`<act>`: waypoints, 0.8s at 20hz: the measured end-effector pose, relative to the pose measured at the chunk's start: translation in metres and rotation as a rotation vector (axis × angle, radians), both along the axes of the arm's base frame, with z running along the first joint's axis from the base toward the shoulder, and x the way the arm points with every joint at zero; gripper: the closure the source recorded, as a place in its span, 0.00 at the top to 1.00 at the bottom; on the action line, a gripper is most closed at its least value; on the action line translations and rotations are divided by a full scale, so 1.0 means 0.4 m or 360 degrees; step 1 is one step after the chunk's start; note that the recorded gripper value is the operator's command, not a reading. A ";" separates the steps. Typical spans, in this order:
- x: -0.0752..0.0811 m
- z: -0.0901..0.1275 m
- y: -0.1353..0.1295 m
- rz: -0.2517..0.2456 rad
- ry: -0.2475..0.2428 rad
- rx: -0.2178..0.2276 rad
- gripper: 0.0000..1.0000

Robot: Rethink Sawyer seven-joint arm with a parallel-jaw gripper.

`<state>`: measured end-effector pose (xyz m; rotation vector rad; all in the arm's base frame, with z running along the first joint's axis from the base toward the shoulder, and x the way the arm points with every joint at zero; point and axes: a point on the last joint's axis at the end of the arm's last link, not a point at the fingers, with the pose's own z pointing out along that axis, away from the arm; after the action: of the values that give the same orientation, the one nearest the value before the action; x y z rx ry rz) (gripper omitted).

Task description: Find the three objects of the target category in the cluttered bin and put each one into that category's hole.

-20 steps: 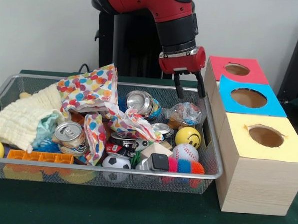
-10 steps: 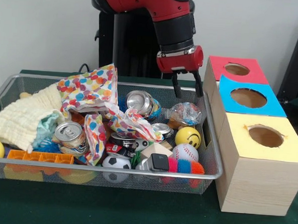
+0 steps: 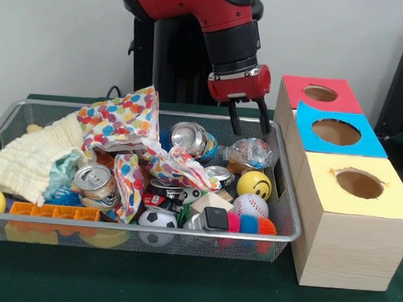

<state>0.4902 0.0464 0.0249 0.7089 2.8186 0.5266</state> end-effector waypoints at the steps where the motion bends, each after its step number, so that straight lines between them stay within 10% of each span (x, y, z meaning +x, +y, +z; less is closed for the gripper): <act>1: 0.003 -0.001 -0.003 -0.0001 -0.0004 -0.0004 1.00; 16: 0.039 -0.035 -0.047 -0.0010 -0.0048 -0.0045 1.00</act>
<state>0.5058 0.0275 0.0110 0.6983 2.7891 0.4916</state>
